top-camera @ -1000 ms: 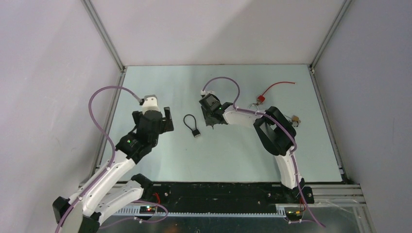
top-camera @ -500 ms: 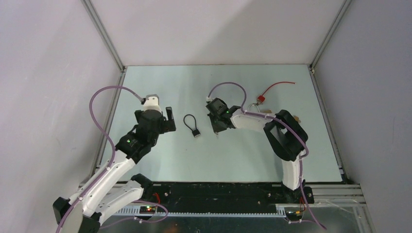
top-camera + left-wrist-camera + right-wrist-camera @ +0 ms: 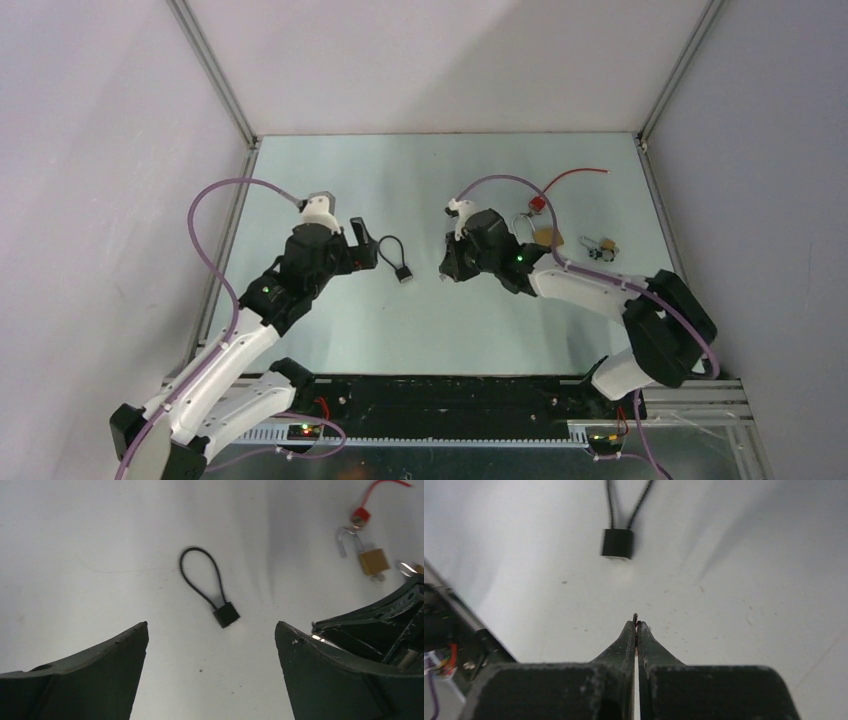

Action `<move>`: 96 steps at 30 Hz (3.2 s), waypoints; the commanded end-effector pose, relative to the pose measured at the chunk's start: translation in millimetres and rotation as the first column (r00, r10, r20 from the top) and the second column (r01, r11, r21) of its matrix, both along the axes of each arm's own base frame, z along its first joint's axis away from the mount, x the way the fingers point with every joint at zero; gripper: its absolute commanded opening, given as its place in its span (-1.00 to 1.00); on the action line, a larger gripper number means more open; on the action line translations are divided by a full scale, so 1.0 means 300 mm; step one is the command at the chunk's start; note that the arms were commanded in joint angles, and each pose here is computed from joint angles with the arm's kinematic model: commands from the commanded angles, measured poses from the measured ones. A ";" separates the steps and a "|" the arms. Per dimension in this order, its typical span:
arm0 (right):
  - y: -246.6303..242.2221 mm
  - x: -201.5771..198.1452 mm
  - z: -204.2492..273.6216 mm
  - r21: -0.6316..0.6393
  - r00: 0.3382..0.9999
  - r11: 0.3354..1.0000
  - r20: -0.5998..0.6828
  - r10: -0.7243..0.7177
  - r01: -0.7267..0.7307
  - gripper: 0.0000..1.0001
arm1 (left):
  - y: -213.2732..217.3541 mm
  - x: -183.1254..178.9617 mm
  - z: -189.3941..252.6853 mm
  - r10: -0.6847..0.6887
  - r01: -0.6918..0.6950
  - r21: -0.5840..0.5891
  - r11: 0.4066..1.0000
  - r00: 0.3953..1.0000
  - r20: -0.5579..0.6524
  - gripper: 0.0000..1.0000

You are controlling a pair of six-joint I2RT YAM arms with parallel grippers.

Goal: Unlock with the key

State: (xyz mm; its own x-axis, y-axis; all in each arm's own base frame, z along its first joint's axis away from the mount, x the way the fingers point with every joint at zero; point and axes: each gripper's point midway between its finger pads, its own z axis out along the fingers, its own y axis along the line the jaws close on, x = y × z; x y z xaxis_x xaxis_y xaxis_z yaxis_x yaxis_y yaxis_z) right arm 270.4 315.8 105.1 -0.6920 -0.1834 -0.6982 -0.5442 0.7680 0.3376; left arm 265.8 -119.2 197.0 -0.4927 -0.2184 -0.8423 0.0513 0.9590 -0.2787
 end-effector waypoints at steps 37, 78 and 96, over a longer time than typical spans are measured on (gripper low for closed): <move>0.096 -0.174 0.587 0.622 0.883 0.653 0.441 0.163 -0.431 -1.00 | -0.448 -0.135 0.259 -0.536 0.637 -0.372 0.675 0.770 0.346 -0.09; 0.023 -0.082 0.554 0.465 0.847 0.840 0.531 -0.011 -0.280 0.39 | -0.355 -0.039 0.241 -0.303 0.388 -0.411 0.825 0.917 0.259 -1.00; 0.144 -0.088 0.574 0.091 0.440 0.992 0.897 -0.046 -0.083 0.27 | -0.288 -0.006 0.265 -0.130 0.169 -0.487 0.857 0.985 0.114 -1.00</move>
State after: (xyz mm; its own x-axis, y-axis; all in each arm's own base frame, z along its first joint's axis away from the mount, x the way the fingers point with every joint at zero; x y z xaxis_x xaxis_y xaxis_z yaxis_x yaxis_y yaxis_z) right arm 232.1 359.3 244.9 0.1706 -0.0486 -0.9841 -0.7343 0.6597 -0.1598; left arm 261.2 -206.5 249.8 -0.5280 -0.4980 -0.6879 0.2235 0.7000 -0.6783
